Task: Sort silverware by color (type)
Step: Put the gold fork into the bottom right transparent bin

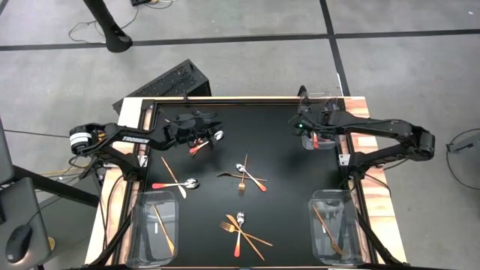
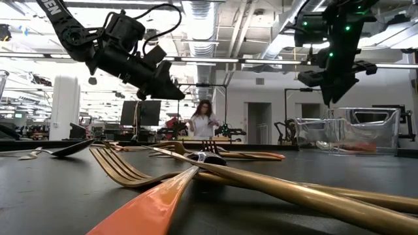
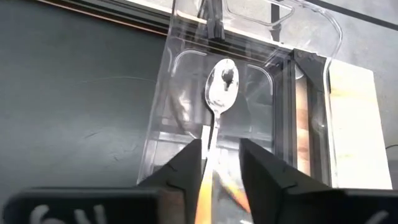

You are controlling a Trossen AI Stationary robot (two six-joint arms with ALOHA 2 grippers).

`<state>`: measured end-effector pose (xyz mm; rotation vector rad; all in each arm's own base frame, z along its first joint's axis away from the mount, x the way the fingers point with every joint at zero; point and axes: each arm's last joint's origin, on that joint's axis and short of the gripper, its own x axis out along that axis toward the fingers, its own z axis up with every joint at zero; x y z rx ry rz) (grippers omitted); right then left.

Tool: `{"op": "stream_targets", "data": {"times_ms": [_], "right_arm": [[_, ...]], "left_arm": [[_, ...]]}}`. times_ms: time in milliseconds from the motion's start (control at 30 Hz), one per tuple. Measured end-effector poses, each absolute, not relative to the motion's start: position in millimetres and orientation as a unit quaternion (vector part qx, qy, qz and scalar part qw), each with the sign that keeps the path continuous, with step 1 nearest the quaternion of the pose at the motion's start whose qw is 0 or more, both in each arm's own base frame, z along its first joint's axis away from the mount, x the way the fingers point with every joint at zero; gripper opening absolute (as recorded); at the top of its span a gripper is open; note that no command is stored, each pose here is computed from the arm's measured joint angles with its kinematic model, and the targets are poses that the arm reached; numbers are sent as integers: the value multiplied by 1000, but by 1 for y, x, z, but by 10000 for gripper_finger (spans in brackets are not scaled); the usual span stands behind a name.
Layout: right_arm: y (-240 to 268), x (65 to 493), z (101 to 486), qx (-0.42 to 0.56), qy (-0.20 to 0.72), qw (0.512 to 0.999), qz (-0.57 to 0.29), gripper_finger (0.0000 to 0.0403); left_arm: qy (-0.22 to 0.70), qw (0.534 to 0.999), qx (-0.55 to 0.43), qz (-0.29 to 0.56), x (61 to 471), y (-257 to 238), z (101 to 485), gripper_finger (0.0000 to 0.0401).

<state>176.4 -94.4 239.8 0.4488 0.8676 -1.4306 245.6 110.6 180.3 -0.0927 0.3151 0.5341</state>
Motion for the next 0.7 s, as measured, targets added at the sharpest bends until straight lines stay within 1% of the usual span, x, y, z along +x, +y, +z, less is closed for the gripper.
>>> {"op": "stream_targets", "data": {"times_ms": [133, 267, 467, 567, 700], "right_arm": [[-90, 179, 240, 200, 374, 655, -625, 164], [-80, 194, 243, 203, 337, 696, -601, 179], [-61, 217, 252, 175, 271, 768, -554, 180], [-48, 221, 254, 148, 259, 786, -542, 180], [-28, 215, 265, 129, 237, 811, -520, 180]], "left_arm": [[169, 945, -44, 276, 244, 111, 178, 73], [170, 942, -40, 286, 244, 111, 178, 73], [161, 945, -40, 283, 244, 111, 180, 73], [160, 946, -38, 280, 242, 109, 185, 73], [154, 947, -33, 279, 234, 105, 197, 73]]}}
